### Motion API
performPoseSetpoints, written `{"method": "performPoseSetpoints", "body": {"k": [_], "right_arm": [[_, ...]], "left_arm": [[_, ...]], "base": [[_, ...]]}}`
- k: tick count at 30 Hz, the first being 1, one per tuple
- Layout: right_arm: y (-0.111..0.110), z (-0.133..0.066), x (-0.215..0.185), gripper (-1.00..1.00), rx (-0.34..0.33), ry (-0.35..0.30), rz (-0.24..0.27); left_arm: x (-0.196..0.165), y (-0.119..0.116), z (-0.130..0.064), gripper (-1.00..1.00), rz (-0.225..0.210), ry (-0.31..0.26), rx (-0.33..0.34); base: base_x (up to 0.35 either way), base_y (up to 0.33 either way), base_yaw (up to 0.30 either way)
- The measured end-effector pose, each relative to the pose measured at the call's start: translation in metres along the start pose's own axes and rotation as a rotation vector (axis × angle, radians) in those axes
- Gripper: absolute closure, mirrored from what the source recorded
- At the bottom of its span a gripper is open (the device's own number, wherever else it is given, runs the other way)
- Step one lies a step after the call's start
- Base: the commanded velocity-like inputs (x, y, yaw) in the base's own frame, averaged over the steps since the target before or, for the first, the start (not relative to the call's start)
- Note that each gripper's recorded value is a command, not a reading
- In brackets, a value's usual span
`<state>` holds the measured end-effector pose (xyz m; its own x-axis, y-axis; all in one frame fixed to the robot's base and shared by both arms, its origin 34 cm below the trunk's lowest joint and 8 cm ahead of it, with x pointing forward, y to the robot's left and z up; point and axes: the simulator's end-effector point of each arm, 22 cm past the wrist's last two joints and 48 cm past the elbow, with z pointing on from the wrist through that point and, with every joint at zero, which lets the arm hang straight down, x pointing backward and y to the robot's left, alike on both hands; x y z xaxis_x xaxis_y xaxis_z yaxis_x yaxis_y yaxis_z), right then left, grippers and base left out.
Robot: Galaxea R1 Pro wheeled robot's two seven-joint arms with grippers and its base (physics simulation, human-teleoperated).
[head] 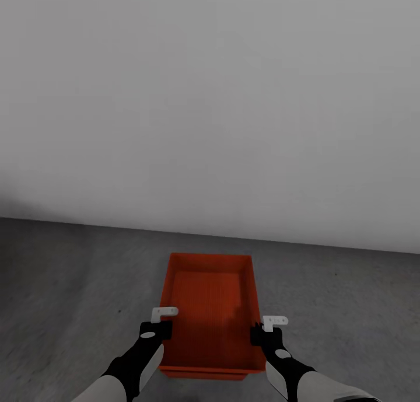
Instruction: Move the two storage containers from the living room to the garage. In the garage, place one container on the floor and stack the other container on top of it (either order is fine).
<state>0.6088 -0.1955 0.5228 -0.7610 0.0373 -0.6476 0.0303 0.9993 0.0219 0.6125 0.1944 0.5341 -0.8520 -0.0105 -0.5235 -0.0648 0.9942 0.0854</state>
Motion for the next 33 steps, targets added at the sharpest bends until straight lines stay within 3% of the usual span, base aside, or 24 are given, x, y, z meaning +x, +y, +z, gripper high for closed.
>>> {"method": "performPoseSetpoints", "body": {"k": [33], "right_arm": [[-0.0003,0.0001,-0.0005,1.0,0.0,-0.002,0.0]], "left_arm": [[-0.0008,-0.0003,0.0,1.0,0.0,-0.002,0.0]], "base": [[0.011,0.0,0.0]]}}
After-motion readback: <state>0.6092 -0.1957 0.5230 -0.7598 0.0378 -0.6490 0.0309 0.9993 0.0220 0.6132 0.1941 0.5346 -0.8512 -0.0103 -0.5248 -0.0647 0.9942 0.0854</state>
